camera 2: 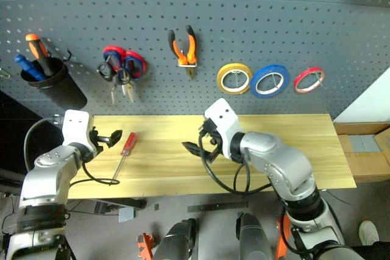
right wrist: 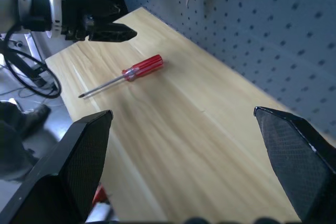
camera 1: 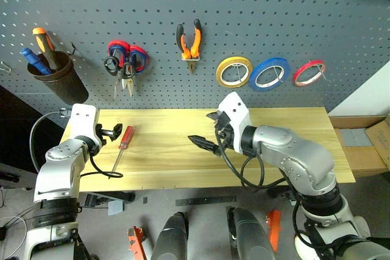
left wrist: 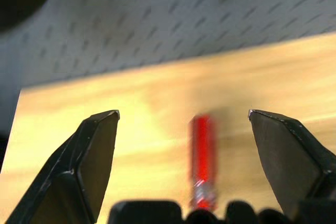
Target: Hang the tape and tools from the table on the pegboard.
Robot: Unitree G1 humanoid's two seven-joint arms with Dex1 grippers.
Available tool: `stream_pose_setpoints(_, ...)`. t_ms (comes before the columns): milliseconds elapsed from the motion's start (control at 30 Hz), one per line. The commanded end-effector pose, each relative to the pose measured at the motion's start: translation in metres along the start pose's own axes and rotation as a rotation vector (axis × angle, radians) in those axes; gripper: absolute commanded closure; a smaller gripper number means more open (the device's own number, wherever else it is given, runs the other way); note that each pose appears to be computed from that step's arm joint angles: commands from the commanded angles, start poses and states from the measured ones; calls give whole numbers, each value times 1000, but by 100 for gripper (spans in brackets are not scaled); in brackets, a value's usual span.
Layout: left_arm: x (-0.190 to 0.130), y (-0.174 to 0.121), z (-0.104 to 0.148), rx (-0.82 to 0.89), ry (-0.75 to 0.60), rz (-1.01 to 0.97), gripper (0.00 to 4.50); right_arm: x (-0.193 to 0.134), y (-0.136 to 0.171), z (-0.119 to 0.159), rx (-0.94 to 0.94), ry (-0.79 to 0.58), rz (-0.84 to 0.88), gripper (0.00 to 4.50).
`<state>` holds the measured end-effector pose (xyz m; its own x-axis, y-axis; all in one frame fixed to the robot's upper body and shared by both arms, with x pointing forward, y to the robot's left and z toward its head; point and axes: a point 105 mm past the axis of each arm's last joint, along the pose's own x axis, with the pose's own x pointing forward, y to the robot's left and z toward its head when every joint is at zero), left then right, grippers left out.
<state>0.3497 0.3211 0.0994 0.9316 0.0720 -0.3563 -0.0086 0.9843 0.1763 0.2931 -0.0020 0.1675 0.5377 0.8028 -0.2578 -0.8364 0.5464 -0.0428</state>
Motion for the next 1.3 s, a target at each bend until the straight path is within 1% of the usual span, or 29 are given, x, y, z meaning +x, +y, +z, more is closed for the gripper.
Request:
stream_pose_setpoints(33, 6, 5, -7, -20, 64, 13, 21, 7, 14, -2, 0, 8, 16, 0)
stream_pose_setpoints(100, 12, 3, -13, -38, 100, 18, 21, 12, 19, -4, 0, 21, 21, 0)
stream_pose_setpoints(233, 22, -13, -25, -49, 183, -57, 21, 20, 29, -3, -40, 36, 55, 0)
stream_pose_setpoints(400, 34, -23, -37, -72, 238, -64, 21, 26, 47, 6, -147, 22, 147, 0)
stream_pose_setpoints(500, 42, -28, -44, -80, 262, -61, 21, 29, 53, 13, -177, 5, 159, 0)
stream_pose_setpoints(600, 46, -26, -48, -97, 267, -32, 82, 29, 54, 18, -215, -9, 150, 0)
stream_pose_setpoints(767, 49, -25, -48, -113, 255, -28, 256, 28, 54, 21, -255, -12, 146, 0)
stream_pose_setpoints(867, 44, -22, -45, -124, 225, -29, 360, 27, 54, 24, -266, -19, 146, 0)
stream_pose_setpoints(900, 40, -21, -43, -124, 207, -25, 366, 27, 53, 26, -270, -27, 146, 0)
stream_pose_setpoints(1033, 20, -19, -35, -129, 137, -7, 366, 24, 49, 38, -268, -65, 147, 0)
stream_pose_setpoints(1167, -16, -19, -11, -92, -56, 22, 366, 15, 44, 57, -275, -160, 164, 0)
stream_pose_setpoints(1233, -31, -13, 0, -83, -144, 54, 366, 9, 43, 66, -304, -211, 177, 0)
stream_pose_setpoints(1300, -48, -6, 16, -107, -255, 91, 366, 2, 45, 76, -363, -282, 207, 0)
